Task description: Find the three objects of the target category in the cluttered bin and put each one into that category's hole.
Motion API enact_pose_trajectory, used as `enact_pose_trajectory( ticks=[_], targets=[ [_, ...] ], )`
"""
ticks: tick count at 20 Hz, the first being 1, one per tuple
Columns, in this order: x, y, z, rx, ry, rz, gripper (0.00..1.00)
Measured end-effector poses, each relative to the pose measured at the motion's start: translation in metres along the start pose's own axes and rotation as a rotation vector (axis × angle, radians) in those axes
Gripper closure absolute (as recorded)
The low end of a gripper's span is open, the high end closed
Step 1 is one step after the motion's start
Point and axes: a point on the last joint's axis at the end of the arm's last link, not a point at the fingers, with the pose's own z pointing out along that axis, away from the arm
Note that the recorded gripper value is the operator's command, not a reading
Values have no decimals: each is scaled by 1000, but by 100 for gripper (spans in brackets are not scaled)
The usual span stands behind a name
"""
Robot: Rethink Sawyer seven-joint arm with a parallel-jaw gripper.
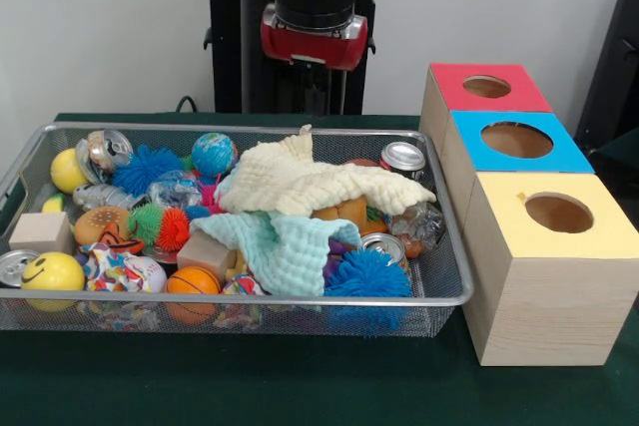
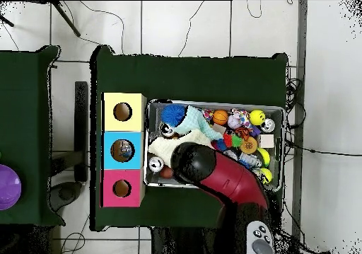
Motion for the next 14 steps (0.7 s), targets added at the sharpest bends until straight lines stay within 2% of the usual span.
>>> enact_pose_trajectory(
  ticks=[3, 4, 7, 8, 11, 12, 14],
  targets=[
    [-4, -6, 2, -24, 3, 34, 100],
    [-14, -17, 9, -54, 0, 68, 100],
    [-26, -36, 27, -78, -16, 109, 100],
    [-35, -57, 49, -91, -39, 150, 100],
    [-43, -80, 77, -95, -72, 199, 100],
    [-45, -98, 100, -90, -98, 228, 100],
    [-43, -107, 119, -83, -112, 238, 100]
  ],
)
